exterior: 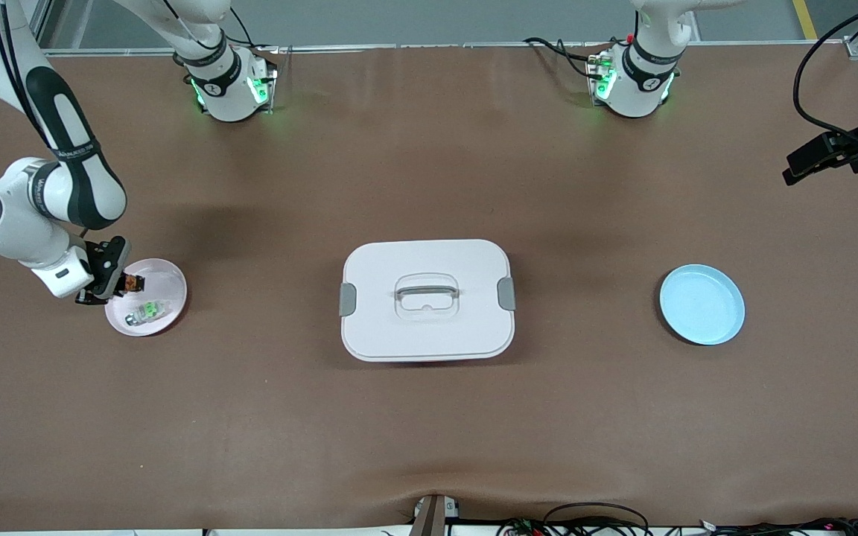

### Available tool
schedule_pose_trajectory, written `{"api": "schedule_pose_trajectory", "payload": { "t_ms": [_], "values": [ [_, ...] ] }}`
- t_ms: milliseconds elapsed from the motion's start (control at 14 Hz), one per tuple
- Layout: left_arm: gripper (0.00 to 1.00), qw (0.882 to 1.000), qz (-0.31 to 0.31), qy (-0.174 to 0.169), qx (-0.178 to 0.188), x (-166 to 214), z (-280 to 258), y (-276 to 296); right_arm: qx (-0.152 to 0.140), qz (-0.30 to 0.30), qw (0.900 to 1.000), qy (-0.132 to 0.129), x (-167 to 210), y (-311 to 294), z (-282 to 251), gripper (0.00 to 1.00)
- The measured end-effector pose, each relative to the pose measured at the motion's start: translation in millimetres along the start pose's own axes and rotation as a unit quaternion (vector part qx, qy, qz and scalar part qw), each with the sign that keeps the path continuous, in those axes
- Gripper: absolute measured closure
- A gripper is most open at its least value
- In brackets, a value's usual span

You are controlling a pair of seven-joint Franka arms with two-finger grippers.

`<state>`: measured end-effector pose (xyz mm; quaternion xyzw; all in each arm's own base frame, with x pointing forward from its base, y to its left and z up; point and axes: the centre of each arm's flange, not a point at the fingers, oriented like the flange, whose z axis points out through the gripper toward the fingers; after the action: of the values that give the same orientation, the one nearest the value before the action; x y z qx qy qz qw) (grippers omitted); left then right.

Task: Transfer orange switch to right arm and place
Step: 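Lower the switch onto the white plate beside the green switch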

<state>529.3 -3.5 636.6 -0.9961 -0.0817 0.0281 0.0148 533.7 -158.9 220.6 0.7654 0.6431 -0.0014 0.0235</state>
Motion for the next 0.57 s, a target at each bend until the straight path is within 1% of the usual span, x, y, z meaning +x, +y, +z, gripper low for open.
{"api": "schedule_pose_trajectory", "payload": {
  "t_ms": [71,427,570],
  "values": [
    [0.0,1.0,0.0,0.001,0.0,0.2,-0.1,0.1,-0.005,-0.001,1.0,0.0,0.4,-0.5,0.5,0.58],
    [0.0,1.0,0.002,0.002,0.0,0.1,-0.3,1.6,-0.013,0.001,1.0,0.0,-0.3,-12.0,17.9,0.58],
    [0.0,1.0,0.003,0.002,0.0,0.0,-0.3,2.5,-0.01,0.004,1.0,0.0,-3.7,-19.3,32.0,0.58]
  ]
}}
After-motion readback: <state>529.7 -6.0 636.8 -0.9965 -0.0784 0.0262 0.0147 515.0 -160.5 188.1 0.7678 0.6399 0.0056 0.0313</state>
